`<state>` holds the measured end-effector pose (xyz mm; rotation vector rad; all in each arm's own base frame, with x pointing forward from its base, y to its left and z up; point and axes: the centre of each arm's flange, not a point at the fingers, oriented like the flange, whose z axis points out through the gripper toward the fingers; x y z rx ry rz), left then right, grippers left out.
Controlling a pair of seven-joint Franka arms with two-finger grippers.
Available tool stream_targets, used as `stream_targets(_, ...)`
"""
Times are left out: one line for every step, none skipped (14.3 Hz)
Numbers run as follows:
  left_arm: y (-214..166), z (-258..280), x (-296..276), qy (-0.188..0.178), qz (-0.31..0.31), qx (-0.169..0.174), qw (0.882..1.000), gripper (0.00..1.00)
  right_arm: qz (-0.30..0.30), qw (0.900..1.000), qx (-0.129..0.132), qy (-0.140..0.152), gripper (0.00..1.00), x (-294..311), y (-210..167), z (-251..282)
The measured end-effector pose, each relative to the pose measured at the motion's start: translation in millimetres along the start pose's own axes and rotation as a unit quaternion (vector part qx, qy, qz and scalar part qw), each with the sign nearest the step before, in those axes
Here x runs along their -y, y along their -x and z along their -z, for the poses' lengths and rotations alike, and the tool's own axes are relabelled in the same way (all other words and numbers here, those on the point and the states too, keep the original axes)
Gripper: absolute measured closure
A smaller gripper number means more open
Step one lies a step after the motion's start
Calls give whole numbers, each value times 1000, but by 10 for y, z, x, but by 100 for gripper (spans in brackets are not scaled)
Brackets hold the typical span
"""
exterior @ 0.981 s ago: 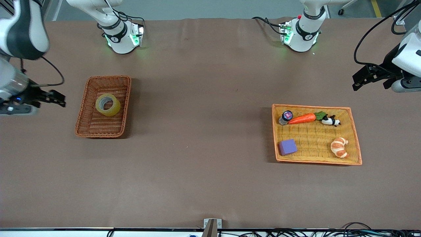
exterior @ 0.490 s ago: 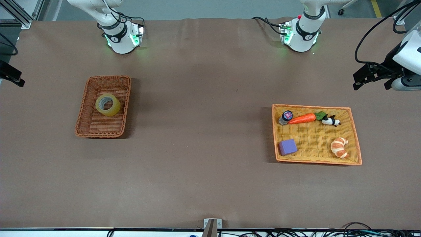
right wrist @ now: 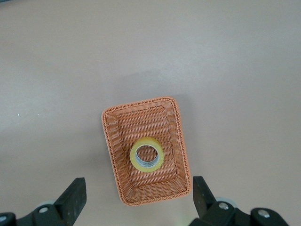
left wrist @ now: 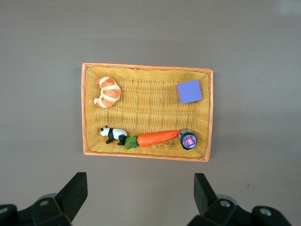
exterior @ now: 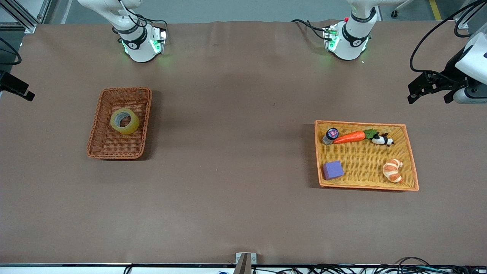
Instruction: Move tape to another basket
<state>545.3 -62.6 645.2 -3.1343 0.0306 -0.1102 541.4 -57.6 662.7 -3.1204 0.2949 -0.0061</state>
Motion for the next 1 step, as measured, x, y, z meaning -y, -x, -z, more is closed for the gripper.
stream_targets(1, 0, -15, 0, -1, 0, 1000, 0, 1, 1000, 0, 0, 0, 0, -1, 0)
